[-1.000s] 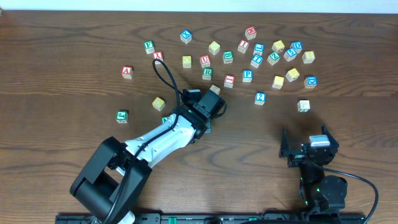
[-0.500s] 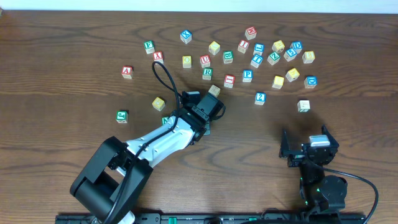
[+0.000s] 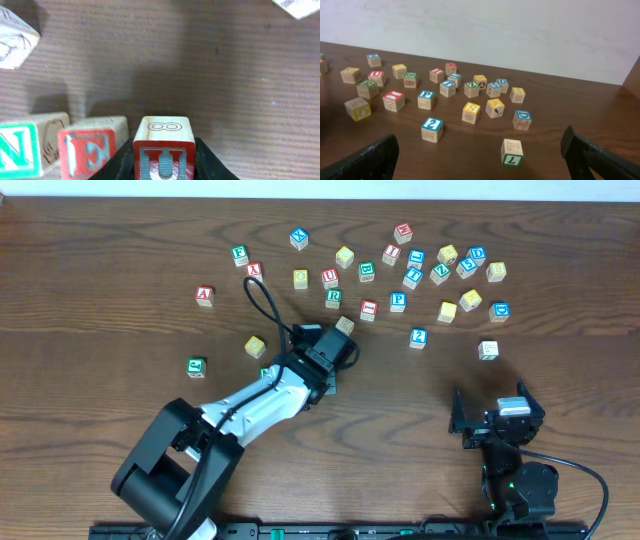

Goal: Spell out NEURIPS

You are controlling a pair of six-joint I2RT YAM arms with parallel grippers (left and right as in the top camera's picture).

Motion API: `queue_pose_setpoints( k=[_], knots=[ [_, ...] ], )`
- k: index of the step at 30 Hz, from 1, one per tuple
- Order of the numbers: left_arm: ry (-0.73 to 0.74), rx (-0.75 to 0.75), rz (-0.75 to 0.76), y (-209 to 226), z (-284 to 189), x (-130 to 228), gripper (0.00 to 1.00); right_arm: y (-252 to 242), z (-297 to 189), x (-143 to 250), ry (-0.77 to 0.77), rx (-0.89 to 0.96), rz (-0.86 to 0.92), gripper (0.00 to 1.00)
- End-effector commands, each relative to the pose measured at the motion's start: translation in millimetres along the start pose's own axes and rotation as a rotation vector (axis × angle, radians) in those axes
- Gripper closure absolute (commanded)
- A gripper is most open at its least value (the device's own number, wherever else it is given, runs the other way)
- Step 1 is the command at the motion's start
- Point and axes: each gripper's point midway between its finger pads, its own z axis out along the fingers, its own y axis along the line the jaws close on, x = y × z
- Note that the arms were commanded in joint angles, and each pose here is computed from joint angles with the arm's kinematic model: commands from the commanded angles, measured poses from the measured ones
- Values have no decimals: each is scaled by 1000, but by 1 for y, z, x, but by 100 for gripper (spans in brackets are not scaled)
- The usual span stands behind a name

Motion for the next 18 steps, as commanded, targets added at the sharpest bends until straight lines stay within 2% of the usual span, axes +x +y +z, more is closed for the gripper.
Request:
queue_pose_setpoints(
  k=[1, 18],
  knots=[
    [45, 15, -12, 9, 7, 2, 93, -2, 0, 1, 4, 9, 16, 1],
    [39, 34, 37, 1, 5, 4, 92, -2, 0, 1, 4, 9, 16, 1]
  ],
)
